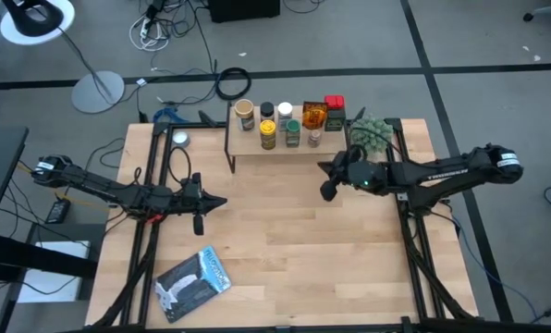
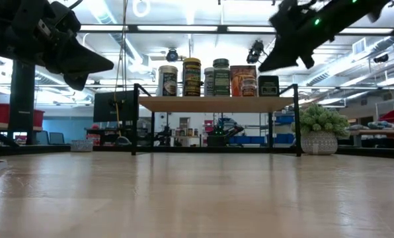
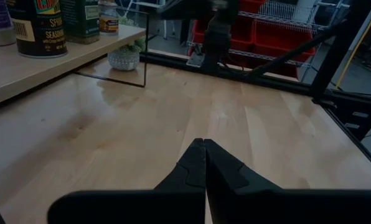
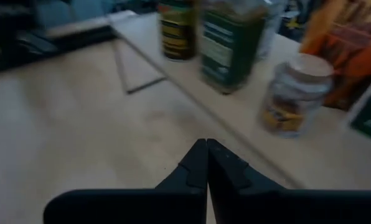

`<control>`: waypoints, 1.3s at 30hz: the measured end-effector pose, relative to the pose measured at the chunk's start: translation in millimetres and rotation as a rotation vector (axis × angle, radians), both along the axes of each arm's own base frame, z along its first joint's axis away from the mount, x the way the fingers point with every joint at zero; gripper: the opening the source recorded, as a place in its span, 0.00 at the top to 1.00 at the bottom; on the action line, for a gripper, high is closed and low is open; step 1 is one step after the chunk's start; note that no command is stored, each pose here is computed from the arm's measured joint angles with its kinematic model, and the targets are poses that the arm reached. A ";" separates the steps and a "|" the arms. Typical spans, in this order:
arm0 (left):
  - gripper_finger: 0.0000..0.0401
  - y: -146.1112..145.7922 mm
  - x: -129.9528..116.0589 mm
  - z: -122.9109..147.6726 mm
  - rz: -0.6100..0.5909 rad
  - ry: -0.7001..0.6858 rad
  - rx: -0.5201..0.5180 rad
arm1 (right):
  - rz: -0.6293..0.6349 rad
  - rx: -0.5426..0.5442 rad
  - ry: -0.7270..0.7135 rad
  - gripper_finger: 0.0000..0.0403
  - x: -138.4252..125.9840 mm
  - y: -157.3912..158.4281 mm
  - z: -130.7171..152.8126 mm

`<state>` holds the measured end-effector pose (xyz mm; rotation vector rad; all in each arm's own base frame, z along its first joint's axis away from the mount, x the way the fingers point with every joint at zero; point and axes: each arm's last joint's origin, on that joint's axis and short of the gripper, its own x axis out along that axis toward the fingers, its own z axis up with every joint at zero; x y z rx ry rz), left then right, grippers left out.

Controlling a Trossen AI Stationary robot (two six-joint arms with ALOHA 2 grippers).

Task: Shelf spices
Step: Return to Home Position

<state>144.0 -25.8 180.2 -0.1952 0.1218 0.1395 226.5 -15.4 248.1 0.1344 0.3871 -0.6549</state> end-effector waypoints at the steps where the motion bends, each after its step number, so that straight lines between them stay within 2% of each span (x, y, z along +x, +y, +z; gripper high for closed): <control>1: 1.00 0.0 -0.1 -0.3 0.000 0.003 0.001 | 0.012 0.016 -0.022 0.99 -1.4 4.5 2.2; 6: 1.00 0.0 -0.1 -0.3 -0.001 0.003 0.001 | 0.114 0.124 -0.113 0.99 -5.5 23.8 9.9; 8: 1.00 0.0 0.0 -0.3 0.000 0.003 0.001 | 0.202 0.164 -0.100 0.99 -6.5 31.3 9.5; 11: 1.00 0.0 -0.1 -0.3 0.000 0.003 0.001 | 0.363 0.281 -0.092 0.99 -6.1 45.6 7.6; 13: 1.00 0.0 0.0 -0.3 0.000 0.003 0.001 | 0.440 0.309 -0.069 0.99 -5.8 56.3 5.0; 17: 1.00 0.0 -0.1 -0.1 0.000 0.002 0.000 | 0.465 0.265 -0.027 0.98 -7.6 76.3 -1.9; 21: 1.00 0.0 0.0 0.1 0.000 0.000 0.000 | 0.470 0.221 0.010 0.99 -16.6 91.9 -21.0; 24: 1.00 0.0 0.0 0.5 0.000 -0.005 -0.001 | 0.490 0.202 -0.011 0.99 -25.7 99.3 -39.8; 27: 1.00 0.0 0.1 1.4 0.000 -0.013 0.000 | 0.565 0.198 -0.068 0.99 -35.2 101.9 -56.8; 32: 1.00 -0.1 0.5 4.9 -0.007 -0.043 0.049 | 0.680 0.218 -0.234 0.98 -51.3 86.6 -78.1; 39: 1.00 -0.1 0.3 5.3 -0.017 -0.040 0.092 | 0.635 0.194 -0.290 0.99 -70.7 57.6 -97.4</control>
